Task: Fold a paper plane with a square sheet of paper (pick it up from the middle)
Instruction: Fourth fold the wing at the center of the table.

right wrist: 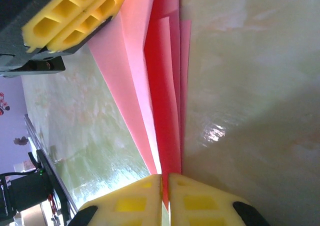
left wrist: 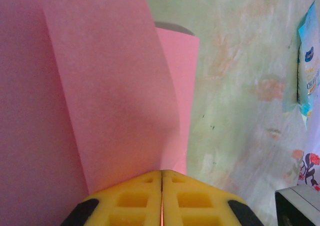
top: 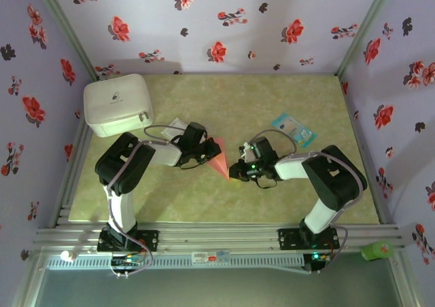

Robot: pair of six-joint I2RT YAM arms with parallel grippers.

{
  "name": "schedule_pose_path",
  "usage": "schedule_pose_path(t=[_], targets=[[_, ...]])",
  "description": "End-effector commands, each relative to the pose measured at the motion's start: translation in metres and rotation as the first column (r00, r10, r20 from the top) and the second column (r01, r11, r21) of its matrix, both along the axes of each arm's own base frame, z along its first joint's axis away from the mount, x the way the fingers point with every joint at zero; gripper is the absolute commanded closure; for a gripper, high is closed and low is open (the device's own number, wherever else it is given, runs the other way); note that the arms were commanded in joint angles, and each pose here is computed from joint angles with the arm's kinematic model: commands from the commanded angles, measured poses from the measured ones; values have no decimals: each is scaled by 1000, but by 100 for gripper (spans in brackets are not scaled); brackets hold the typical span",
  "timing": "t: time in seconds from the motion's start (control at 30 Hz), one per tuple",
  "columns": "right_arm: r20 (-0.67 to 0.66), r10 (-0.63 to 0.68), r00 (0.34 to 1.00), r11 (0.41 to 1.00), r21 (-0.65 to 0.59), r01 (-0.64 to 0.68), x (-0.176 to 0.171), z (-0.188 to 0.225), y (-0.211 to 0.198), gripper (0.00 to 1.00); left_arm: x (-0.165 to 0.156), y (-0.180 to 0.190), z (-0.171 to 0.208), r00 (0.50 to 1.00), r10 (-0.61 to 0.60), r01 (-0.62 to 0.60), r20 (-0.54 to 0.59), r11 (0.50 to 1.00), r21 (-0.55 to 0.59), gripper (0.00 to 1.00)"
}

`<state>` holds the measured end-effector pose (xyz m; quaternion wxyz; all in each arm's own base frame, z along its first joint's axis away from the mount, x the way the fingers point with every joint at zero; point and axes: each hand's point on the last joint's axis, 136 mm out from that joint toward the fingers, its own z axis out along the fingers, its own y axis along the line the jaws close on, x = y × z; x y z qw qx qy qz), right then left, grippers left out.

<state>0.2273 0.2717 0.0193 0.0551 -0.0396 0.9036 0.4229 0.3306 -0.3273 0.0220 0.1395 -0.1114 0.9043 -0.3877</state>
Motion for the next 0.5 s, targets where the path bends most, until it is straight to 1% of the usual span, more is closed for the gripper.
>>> schedule_pose_path(t=[0.0,0.17,0.27,0.47], targets=[[-146,18,989,994,-100,-33,-33,-24,-20,90,-6,7,-20,999,-3,6,-49,999,52,91],[-148,33,988,993,-106,-49,-35,-23,-21,93,-6,9,-21,999,0,3,-52,999,52,91],[-141,35,989,992,-117,-52,-35,-22,-22,89,-5,8,-21,999,2,1,-51,999,51,91],[-143,47,989,991,-118,-64,-37,-21,-22,90,-6,9,-22,999,2,1,-54,999,54,91]])
